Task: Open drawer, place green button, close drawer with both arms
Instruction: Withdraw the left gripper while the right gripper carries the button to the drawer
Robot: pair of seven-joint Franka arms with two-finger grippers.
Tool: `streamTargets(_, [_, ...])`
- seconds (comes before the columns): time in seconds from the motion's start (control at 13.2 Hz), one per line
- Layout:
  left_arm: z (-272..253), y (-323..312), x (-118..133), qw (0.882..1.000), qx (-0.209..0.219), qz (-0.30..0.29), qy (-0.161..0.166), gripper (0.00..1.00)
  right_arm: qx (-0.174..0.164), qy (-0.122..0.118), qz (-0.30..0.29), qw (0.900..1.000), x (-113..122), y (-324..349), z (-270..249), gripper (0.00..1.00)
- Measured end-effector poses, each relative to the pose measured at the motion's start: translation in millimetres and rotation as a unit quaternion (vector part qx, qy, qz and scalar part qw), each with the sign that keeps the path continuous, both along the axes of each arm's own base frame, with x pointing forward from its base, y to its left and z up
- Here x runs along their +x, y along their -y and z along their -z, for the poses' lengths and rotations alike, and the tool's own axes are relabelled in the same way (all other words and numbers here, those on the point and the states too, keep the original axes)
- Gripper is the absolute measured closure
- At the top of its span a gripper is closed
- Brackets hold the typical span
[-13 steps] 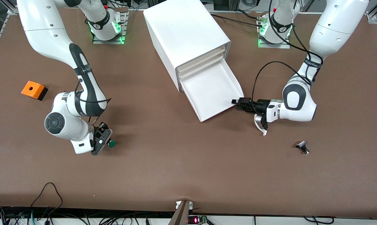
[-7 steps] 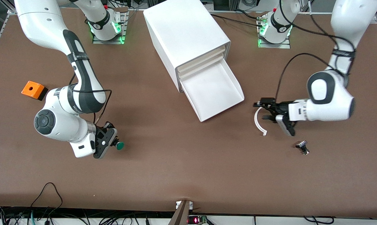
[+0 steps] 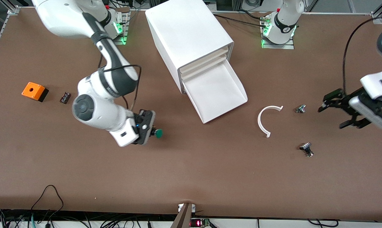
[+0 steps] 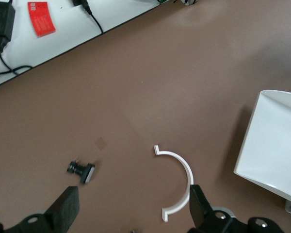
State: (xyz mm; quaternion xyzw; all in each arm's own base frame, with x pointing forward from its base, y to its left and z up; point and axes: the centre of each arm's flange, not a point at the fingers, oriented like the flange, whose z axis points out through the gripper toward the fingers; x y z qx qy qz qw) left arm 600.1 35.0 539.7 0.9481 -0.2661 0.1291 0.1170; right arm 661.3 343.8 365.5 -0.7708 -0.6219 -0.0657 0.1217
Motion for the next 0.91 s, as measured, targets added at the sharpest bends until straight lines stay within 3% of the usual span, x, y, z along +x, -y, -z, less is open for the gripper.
streamTargets(0.23, [-47.1,-2.6,-30.5,0.994,0.057,-0.083,-0.046,0.0,-0.014,0.015,-0.066,0.998,-40.4,-69.0,-5.0,0.59])
streamTargets(0.45, [-71.9,13.7,-42.7,0.974,0.118,-0.175,-0.086,0.0,-0.027,0.036,-0.131,0.99,-88.0,-136.2,-12.0,0.59])
streamTargets(0.68, [-59.1,18.5,-38.5,0.955,0.126,-0.245,-0.111,0.0,-0.035,0.048,-0.18,0.982,-130.8,-184.1,-13.7,0.59])
streamTargets(0.91, [-47.3,16.6,-35.3,0.944,0.125,-0.273,-0.134,0.0,-0.071,0.073,-0.237,0.966,-168.7,-220.4,-1.4,0.59])
